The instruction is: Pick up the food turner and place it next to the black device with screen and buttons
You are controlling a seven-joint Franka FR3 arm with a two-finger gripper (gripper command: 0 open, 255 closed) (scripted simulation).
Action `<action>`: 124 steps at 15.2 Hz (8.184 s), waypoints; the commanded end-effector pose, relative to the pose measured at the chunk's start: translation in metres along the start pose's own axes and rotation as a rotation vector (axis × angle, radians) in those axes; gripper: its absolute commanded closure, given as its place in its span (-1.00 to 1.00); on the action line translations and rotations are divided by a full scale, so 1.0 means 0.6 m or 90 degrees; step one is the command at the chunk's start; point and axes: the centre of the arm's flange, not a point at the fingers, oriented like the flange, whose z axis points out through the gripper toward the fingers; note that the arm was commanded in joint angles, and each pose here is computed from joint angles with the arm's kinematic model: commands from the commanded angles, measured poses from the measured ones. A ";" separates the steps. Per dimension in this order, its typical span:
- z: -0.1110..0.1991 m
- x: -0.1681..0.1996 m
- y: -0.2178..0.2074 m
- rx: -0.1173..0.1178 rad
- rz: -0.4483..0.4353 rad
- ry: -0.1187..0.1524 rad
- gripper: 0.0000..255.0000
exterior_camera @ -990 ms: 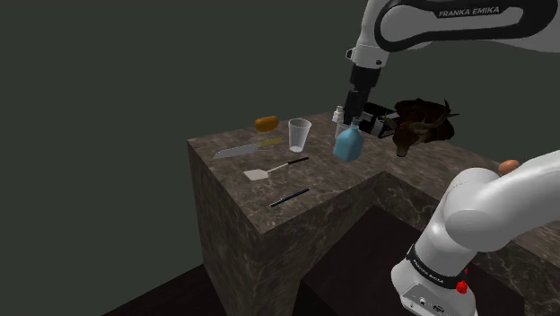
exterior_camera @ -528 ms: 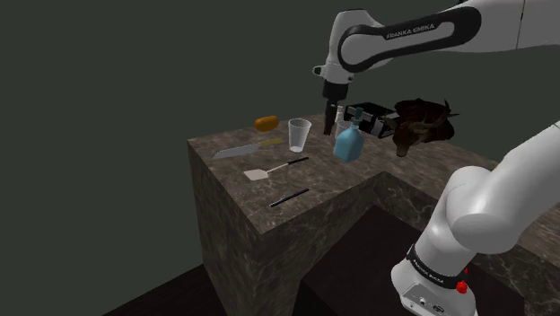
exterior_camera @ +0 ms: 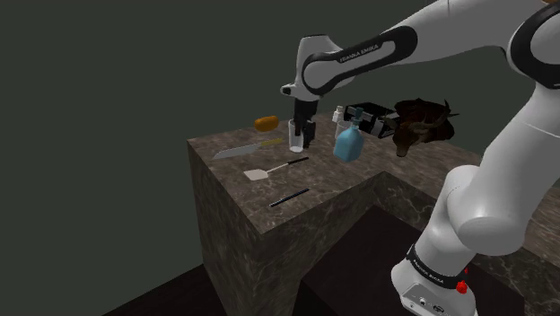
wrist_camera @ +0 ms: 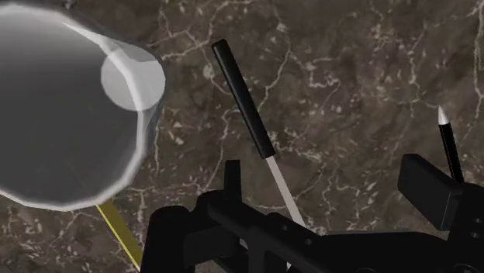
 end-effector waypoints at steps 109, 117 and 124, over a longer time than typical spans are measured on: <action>-0.007 -0.624 0.297 0.000 -0.245 -0.010 1.00; 0.063 -0.620 0.295 0.000 -0.245 -0.010 1.00; 0.125 -0.618 0.294 0.000 -0.245 -0.010 1.00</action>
